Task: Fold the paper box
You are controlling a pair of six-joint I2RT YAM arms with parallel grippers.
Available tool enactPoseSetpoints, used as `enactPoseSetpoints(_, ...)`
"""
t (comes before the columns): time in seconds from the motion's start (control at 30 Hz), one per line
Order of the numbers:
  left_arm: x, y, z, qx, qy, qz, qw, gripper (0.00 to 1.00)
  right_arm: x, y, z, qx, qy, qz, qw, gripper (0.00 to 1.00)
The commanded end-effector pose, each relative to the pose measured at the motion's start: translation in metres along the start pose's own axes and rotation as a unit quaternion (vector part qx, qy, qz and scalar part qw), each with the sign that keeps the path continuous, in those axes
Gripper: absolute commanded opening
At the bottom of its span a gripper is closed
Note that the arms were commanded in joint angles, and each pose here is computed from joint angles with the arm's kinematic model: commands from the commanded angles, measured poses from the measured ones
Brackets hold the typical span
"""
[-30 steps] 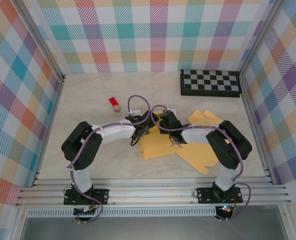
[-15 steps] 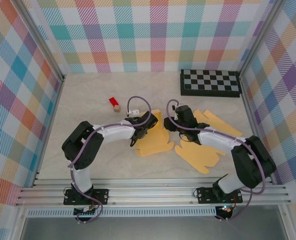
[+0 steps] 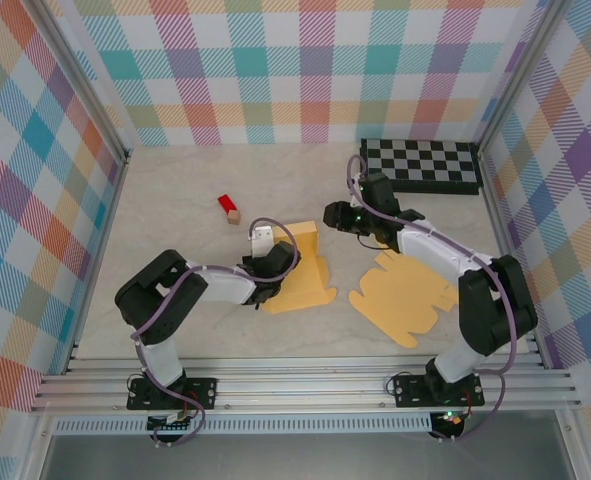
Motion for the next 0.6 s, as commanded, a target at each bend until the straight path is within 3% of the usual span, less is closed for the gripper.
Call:
enactPoseSetpoints(0.0, 0.016, -0.003, 0.004, 0.01, -0.058, 0.011, 0.998, 0.0, -0.01, 0.006, -0.008, 0.008, 0.04, -0.024, 0.999, 0.38)
enactPoseSetpoints(0.37, 0.004, -0.013, -0.004, 0.002, -0.046, -0.017, 0.999, 0.0, -0.019, 0.005, -0.022, 0.022, 0.061, -0.013, 0.998, 0.35)
enactPoseSetpoints(0.57, 0.0, -0.017, -0.006, -0.01, -0.038, -0.021, 0.999, 0.0, -0.017, -0.003, -0.027, -0.011, 0.057, -0.001, 0.998, 0.32)
Point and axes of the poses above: each hand's point on the last joint's axis, 136 mm out from that joint toward the fingers, its own z axis back along the fingers, its own y axis along the line the jaws close on, x = y × z, the point moved 7 cm from there along z, back along the fingers, and after that the axes turned 14 degrees about -z, right-handed, at the moved point
